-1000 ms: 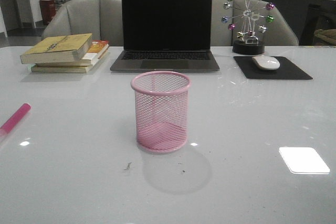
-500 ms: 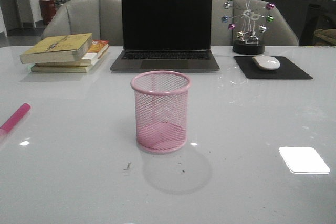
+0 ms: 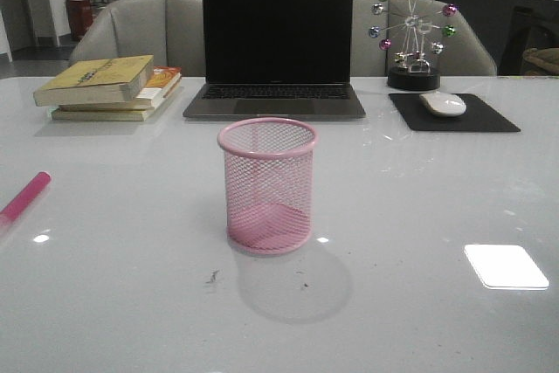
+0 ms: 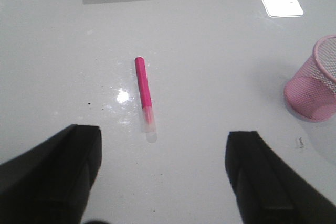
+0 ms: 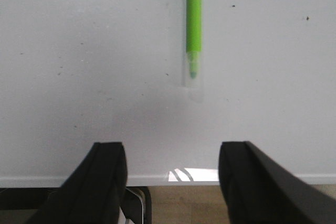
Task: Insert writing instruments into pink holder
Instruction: 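Grasp the green marker upright with the right gripper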
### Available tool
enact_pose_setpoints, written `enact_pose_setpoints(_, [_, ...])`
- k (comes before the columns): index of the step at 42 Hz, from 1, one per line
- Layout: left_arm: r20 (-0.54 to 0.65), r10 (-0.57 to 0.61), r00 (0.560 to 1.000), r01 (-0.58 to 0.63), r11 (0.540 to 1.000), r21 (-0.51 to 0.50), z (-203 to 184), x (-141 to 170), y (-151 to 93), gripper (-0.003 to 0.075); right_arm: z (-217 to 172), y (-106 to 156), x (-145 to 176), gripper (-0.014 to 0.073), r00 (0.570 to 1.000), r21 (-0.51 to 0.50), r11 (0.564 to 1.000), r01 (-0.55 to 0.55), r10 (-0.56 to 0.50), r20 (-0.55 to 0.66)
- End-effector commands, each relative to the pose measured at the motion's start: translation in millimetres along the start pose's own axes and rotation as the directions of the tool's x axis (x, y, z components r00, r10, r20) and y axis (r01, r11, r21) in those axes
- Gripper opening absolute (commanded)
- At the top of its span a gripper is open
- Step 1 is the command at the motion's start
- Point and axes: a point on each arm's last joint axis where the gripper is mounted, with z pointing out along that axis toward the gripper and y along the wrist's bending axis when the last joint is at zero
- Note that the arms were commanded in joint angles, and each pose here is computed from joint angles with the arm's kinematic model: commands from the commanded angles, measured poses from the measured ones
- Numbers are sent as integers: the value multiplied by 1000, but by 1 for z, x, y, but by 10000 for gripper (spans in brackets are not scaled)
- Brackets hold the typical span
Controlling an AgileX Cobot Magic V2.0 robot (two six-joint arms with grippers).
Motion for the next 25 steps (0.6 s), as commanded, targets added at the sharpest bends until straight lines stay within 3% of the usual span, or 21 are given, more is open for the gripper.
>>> enact_pose_setpoints(1, [84,11,996,-14,999,31,-4,-12,-5,542,5,-8,-23,506,998,29,999,-33,31,58])
enact_pose_setpoints(7, [90,34,995,-40,997,67,-3,-12,-11,507,25,-14,-44,506,998,45,997,-60,60,3])
enact_pose_setpoints(25, [96,36,995,-42,997,69,-3,-12,-11,403,104,-15,-109,506,987,38,999,13,-7,-159])
